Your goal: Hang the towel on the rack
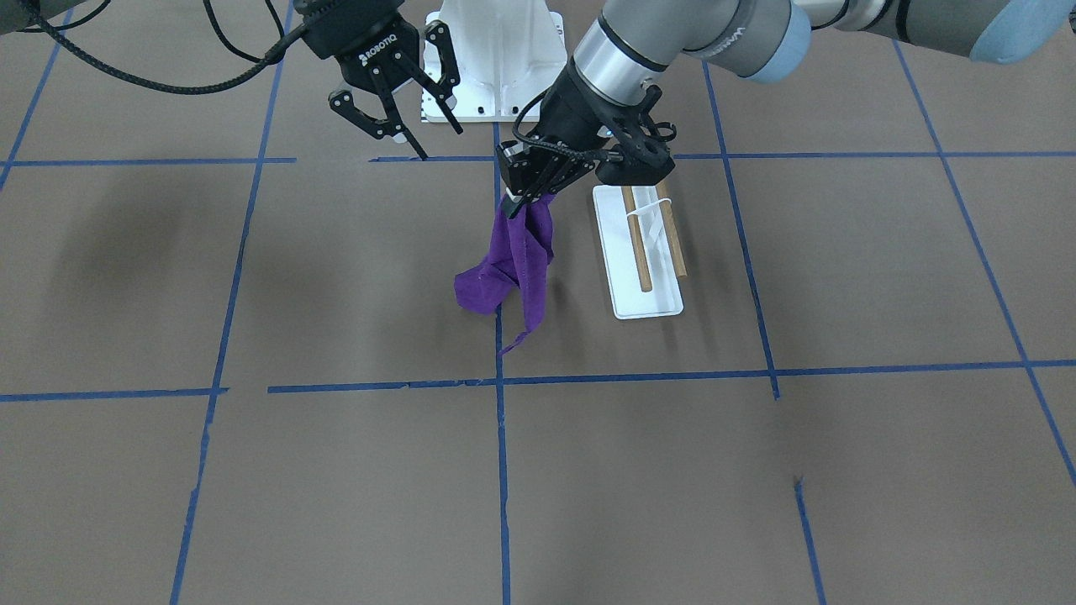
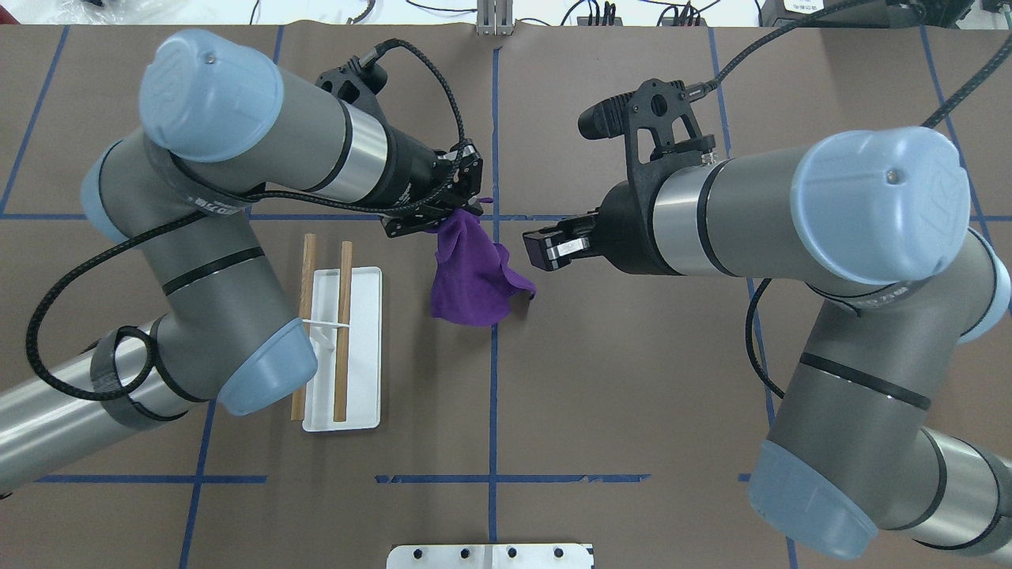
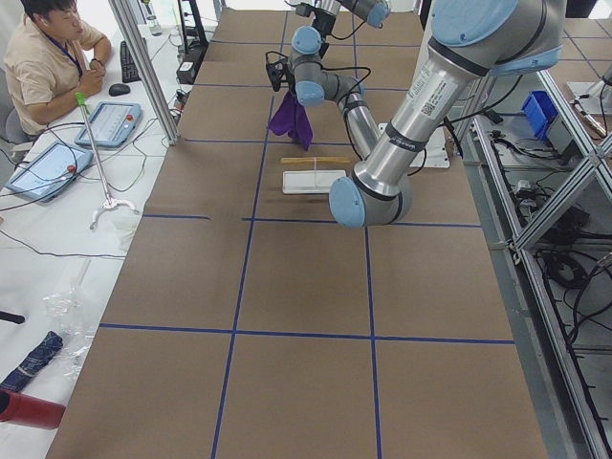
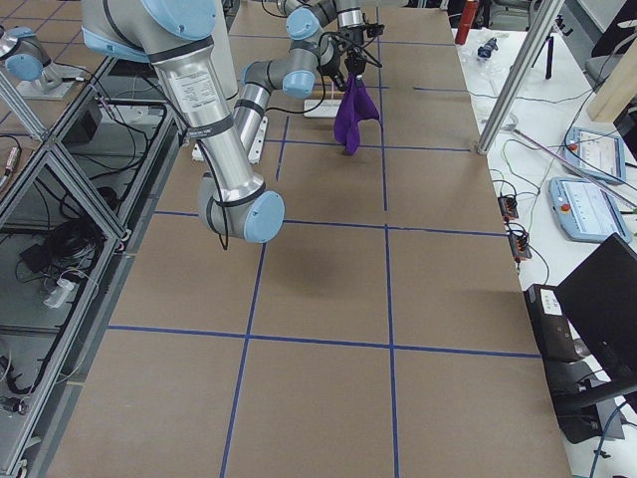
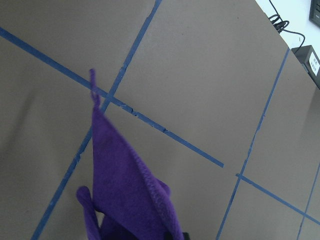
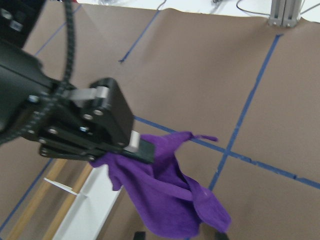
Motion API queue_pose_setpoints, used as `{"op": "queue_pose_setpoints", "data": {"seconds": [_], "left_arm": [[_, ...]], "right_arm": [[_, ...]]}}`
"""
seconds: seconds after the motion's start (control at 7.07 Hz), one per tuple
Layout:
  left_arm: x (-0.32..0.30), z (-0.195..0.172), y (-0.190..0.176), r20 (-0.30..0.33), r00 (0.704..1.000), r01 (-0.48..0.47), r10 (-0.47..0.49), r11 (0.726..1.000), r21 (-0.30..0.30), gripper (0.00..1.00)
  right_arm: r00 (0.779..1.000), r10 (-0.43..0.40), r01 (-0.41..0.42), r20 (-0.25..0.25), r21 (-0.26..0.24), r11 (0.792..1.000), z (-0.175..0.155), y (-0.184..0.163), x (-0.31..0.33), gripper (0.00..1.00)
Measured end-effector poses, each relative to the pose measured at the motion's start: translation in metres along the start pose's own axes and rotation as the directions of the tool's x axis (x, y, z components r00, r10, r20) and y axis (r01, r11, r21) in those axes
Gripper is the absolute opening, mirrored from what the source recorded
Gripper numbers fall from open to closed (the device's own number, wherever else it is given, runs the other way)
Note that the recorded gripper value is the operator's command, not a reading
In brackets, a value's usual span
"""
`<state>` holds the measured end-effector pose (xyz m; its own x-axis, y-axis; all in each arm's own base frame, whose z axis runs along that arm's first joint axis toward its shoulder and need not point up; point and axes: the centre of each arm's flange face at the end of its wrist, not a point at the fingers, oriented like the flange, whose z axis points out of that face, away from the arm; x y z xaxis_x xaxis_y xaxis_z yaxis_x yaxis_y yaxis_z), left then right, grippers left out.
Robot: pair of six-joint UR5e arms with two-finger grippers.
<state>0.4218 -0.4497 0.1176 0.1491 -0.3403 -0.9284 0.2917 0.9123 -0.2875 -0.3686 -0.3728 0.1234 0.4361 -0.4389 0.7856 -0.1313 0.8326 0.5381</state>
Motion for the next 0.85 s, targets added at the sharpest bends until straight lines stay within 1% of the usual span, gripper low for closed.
{"op": "queue_pose_setpoints", "data": {"seconds": [0.14,0.28,0.42,0.57,0.71,0.85], "left_arm": [[-0.027,-0.007,-0.004,0.013,0.999,-0.048,0.048,0.999,0.004,0.00],[-0.058,-0.015,-0.008,0.034,0.994,-0.102,0.101,0.995,0.007,0.00],[-0.088,-0.022,-0.013,0.063,0.985,-0.162,0.161,0.987,0.007,0.00],[-0.123,-0.030,-0.018,0.099,0.969,-0.228,0.226,0.974,0.003,0.00],[-0.157,-0.037,-0.024,0.122,0.951,-0.285,0.283,0.959,-0.003,0.00],[-0.193,-0.043,-0.029,0.129,0.933,-0.338,0.337,0.941,-0.011,0.00]], "right_arm": [[0.998,0.021,-0.025,-0.057,-0.054,0.998,0.005,0.000,0.016,1.00],[0.991,0.024,-0.038,-0.132,-0.103,0.994,0.010,-0.001,0.038,1.00],[0.977,-0.011,-0.025,-0.215,-0.160,0.987,0.017,-0.001,0.068,1.00],[0.953,-0.075,0.007,-0.292,-0.229,0.973,0.023,-0.003,0.105,1.00],[0.928,-0.136,0.031,-0.348,-0.292,0.956,0.024,-0.001,0.146,1.00],[0.907,-0.175,0.039,-0.382,-0.338,0.940,0.020,0.003,0.183,1.00]]}}
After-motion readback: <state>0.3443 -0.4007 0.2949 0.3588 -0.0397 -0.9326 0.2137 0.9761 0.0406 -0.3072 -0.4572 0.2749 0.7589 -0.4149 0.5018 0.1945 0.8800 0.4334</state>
